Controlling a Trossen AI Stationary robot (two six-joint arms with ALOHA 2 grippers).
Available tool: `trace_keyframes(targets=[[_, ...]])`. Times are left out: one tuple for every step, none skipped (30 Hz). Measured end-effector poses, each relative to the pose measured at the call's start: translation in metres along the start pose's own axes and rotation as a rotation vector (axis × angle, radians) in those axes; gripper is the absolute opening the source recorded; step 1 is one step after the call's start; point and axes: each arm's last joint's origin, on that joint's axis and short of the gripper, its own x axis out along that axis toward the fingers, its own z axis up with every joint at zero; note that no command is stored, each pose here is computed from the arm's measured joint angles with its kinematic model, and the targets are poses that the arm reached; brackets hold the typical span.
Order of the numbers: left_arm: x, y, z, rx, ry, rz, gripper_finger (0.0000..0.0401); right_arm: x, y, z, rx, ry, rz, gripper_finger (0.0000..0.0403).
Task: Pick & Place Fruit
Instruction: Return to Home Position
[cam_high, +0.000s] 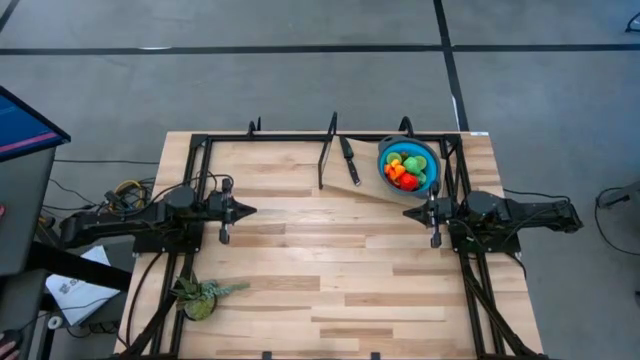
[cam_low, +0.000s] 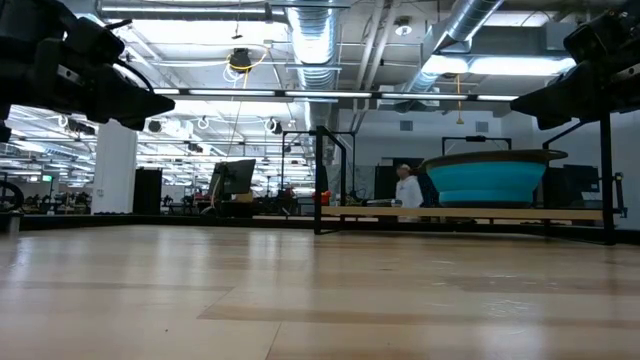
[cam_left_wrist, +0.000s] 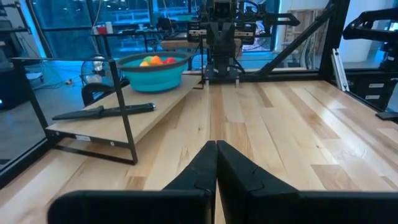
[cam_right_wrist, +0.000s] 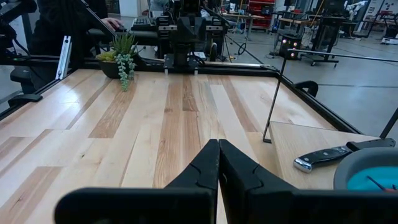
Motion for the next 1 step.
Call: trace_keyframes(targets=[[0.0000,0.0000,0.0001,0.000,-0.001,0.000,0.0003,0.0000,0.0000,0.0000,0.000,0.000,0.000,0.0000]])
